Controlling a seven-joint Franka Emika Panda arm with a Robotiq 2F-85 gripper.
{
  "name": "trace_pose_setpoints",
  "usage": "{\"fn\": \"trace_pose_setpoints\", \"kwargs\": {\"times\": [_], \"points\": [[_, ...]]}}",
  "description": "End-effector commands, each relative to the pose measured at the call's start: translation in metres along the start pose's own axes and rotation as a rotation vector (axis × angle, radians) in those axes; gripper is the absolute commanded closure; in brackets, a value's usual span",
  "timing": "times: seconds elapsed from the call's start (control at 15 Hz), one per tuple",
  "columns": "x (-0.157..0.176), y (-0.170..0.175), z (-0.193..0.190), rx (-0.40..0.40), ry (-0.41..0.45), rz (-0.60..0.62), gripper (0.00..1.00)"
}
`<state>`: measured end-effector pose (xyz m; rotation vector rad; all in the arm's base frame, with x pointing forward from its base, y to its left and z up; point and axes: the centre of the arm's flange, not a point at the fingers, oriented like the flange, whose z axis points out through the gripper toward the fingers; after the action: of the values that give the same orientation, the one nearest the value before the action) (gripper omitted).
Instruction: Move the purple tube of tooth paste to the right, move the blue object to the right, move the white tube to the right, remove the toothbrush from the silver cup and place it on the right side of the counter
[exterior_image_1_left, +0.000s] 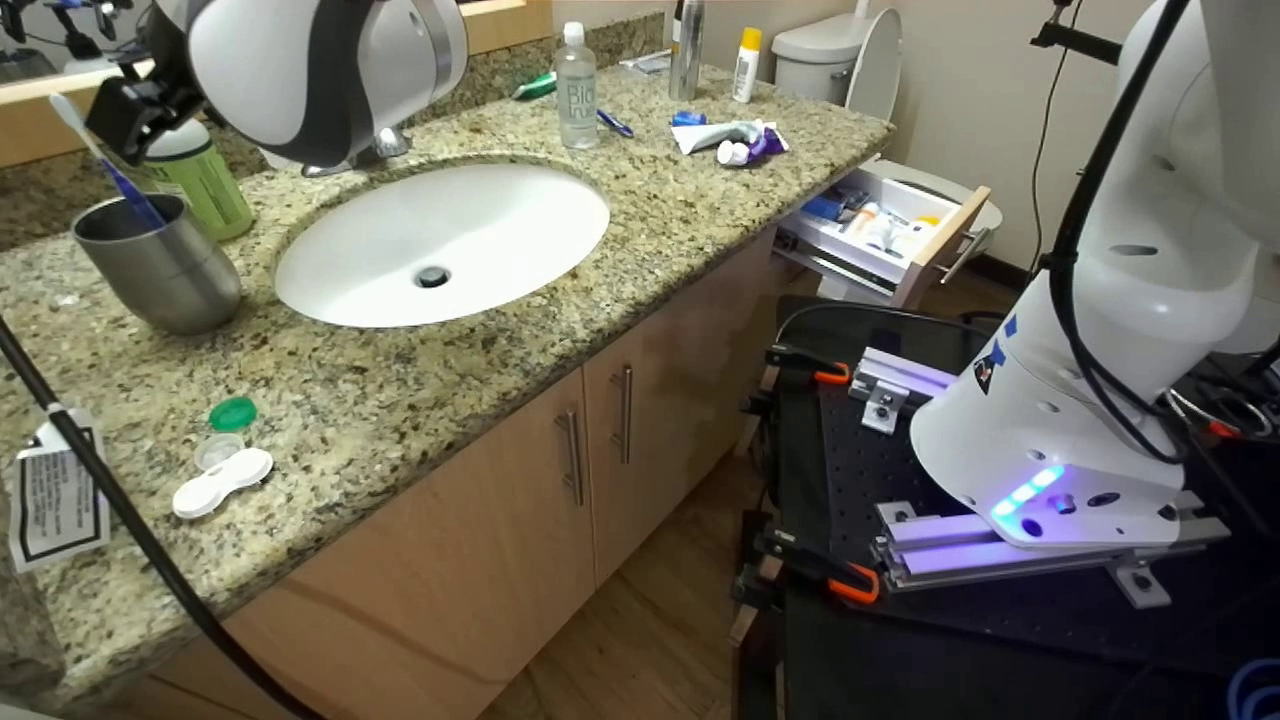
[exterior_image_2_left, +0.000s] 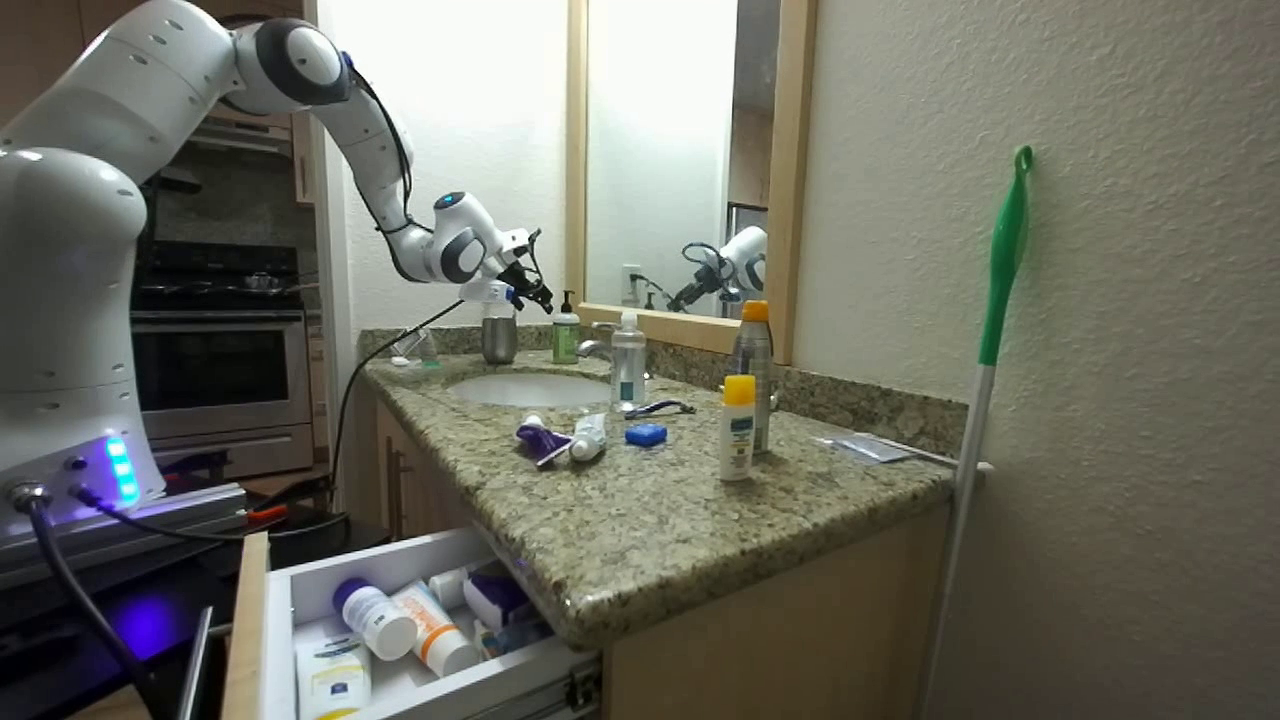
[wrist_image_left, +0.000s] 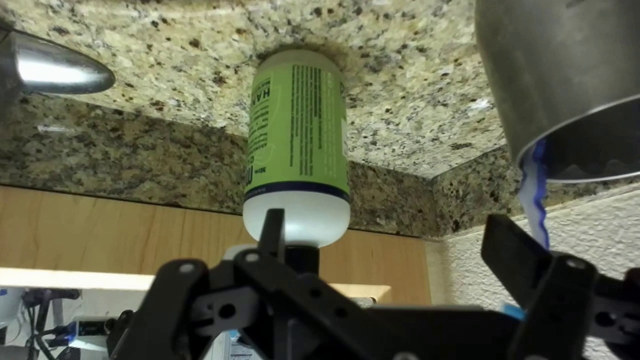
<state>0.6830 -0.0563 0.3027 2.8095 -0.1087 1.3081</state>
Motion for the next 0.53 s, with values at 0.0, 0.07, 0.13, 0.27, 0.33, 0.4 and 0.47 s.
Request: {"fn": "trace_pose_setpoints", "kwargs": {"times": [0.0, 0.07, 0.13, 0.27, 0.33, 0.4, 0.47], "points": [[0.003, -0.005, -0.015, 0.056, -0.046, -0.014, 0.00], [0.007, -0.010, -0.023, 0.068, -0.061, -0.013, 0.00], [0.009, -0.012, -0.031, 0.095, -0.077, -0.011, 0.00], [0.009, -0.026, -0.011, 0.081, -0.039, 0.004, 0.00], [0.015, -0.029, -0.018, 0.098, -0.046, 0.006, 0.00], [0.020, -0.030, -0.025, 0.104, -0.046, 0.006, 0.00], [0.021, -0.028, -0.028, 0.104, -0.049, 0.005, 0.00]]}}
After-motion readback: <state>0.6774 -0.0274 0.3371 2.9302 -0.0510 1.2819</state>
